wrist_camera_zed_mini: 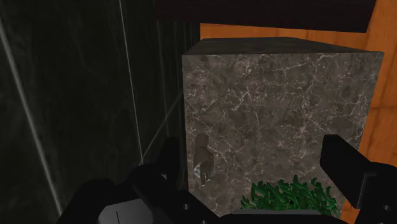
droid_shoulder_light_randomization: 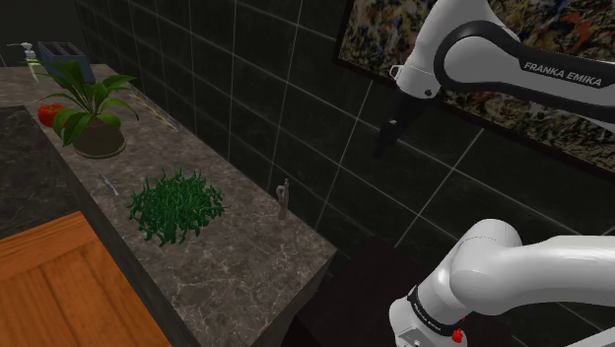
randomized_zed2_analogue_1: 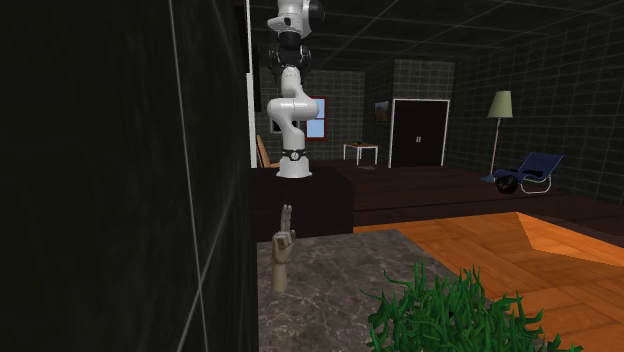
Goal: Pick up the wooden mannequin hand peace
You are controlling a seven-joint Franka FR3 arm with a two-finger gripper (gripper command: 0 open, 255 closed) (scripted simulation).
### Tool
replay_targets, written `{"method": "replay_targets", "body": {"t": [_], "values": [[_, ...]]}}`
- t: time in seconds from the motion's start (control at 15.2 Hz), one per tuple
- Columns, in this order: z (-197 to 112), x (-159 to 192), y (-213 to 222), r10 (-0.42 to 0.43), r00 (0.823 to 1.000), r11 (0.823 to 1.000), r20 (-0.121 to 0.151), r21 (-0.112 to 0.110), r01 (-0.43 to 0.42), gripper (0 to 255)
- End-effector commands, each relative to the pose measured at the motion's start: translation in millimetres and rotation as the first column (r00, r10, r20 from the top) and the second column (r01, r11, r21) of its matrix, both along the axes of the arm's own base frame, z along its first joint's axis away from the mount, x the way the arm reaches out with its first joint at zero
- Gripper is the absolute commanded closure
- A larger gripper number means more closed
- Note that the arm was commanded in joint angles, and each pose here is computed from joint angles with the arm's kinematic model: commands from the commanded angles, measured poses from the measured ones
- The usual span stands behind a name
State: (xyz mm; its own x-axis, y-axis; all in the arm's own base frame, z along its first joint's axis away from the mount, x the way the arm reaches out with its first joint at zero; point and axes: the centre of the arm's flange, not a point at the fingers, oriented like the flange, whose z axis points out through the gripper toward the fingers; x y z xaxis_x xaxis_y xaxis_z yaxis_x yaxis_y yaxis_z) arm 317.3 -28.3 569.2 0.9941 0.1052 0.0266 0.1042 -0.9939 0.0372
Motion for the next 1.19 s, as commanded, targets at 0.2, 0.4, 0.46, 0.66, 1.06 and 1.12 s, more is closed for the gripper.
{"method": "replay_targets", "body": {"t": [0.2,0.4,0.46,0.66,1.06,1.12], "values": [[-28,29,-5,0.007,1.000,1.000,-0.009,0.003,-0.007,0],[-57,57,-10,0.015,1.000,1.000,-0.018,0.007,-0.015,0],[-66,67,-11,0.017,1.000,1.000,-0.021,0.008,-0.017,0],[-95,95,-16,0.025,0.999,1.000,-0.031,0.012,-0.025,0],[-154,151,-24,0.040,0.998,0.999,-0.049,0.019,-0.039,0],[-163,160,-25,0.042,0.998,0.999,-0.052,0.020,-0.041,0]]}}
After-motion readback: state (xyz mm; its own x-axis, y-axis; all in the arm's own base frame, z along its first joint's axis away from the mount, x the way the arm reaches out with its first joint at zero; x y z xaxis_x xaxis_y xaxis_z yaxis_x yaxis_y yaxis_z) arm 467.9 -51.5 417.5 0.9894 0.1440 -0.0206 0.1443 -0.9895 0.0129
